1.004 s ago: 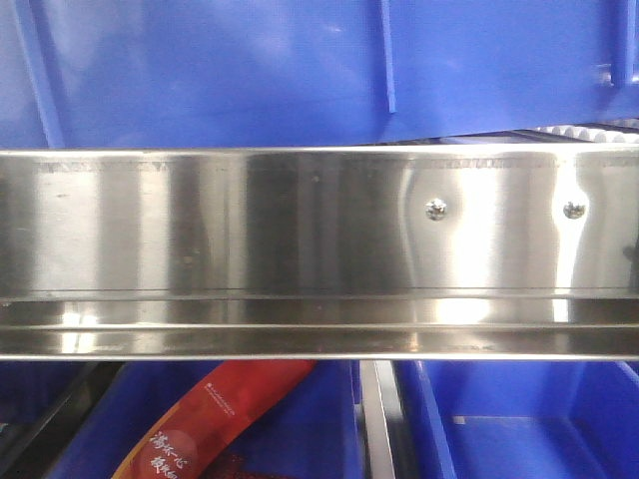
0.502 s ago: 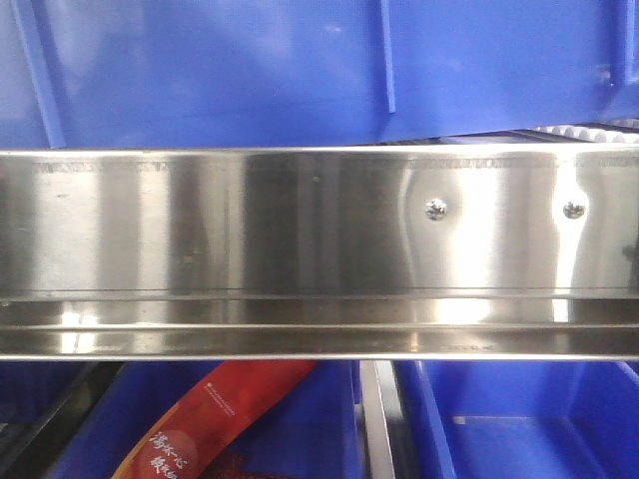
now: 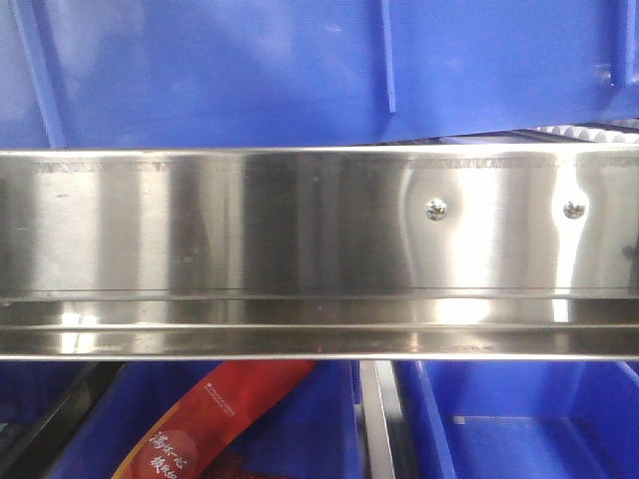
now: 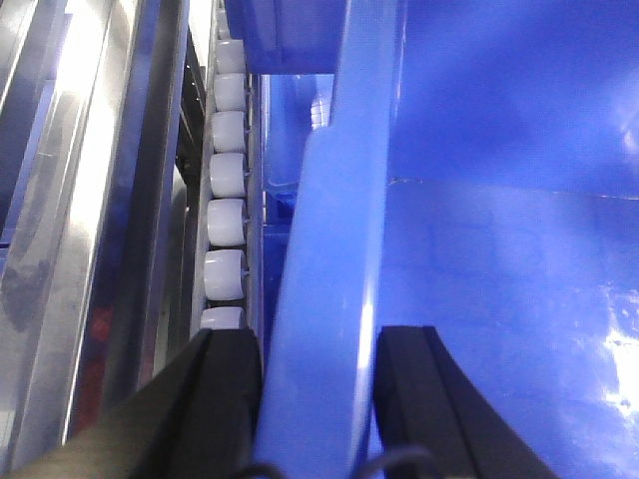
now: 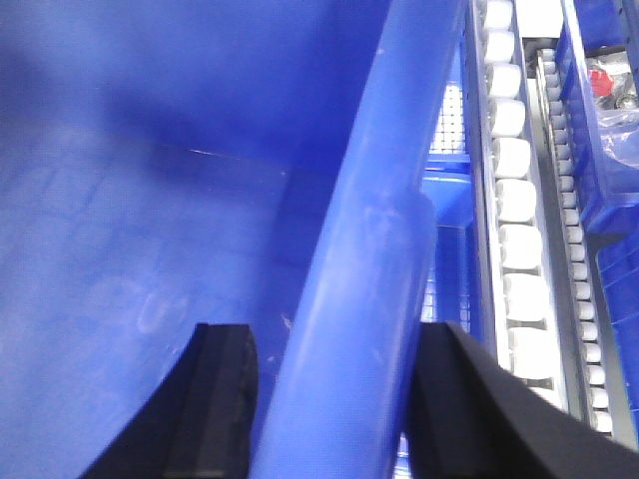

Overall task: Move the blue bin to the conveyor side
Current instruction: 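Close both grippers on the blue bin's side walls, then lift the blue bin with both grippers and pull it off the shelf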

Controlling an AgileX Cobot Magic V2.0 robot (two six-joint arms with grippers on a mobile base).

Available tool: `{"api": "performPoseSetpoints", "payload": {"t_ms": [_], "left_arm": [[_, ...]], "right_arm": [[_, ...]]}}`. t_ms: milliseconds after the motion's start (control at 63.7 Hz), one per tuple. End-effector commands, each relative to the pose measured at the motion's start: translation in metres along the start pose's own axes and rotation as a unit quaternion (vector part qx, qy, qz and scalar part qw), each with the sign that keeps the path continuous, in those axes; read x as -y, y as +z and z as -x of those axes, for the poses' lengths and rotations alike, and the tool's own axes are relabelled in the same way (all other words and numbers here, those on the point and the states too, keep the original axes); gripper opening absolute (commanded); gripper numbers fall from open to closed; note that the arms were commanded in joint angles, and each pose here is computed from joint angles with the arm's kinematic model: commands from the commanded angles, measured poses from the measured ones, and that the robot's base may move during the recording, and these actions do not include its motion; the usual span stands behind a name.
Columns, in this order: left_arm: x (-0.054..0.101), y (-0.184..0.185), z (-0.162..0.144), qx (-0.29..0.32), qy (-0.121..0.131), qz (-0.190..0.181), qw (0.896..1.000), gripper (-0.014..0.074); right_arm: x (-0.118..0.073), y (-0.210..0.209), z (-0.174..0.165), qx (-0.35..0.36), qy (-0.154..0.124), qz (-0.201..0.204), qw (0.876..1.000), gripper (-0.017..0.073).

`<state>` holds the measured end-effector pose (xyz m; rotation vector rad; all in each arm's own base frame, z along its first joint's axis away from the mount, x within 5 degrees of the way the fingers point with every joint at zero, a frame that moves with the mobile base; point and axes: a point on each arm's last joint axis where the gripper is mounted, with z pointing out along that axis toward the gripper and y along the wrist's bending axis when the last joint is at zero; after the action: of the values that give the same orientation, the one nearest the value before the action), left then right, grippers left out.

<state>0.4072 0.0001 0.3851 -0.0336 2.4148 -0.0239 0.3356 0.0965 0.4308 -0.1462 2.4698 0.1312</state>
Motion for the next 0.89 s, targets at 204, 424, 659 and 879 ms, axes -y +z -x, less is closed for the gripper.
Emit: {"api": "performPoseSetpoints", "payload": {"t_ms": [204,424,659,879], "left_arm": [[-0.001,-0.015,0.001,0.004,-0.004,-0.001,1.000,-0.0016],[0.000,-0.049,0.003,0.030,-0.004,-0.003,1.000,-0.0016],[0.000,-0.084,0.001,0.054,-0.003,-0.004,0.999,-0.0016],[0.001,-0.109,-0.002,0.062,-0.003,-0.005,0.998,-0.0016]], "right_arm": [[0.008,-0.003,0.003,0.012,-0.010,-0.033,0.999,-0.0079],[0.007,-0.019,0.012,0.044,-0.007,-0.028,0.999,-0.0079],[0.007,-0.023,0.014,0.052,-0.006,-0.027,0.998,-0.0079],[0.007,-0.025,0.014,0.055,-0.006,-0.027,0.998,-0.0079]]}}
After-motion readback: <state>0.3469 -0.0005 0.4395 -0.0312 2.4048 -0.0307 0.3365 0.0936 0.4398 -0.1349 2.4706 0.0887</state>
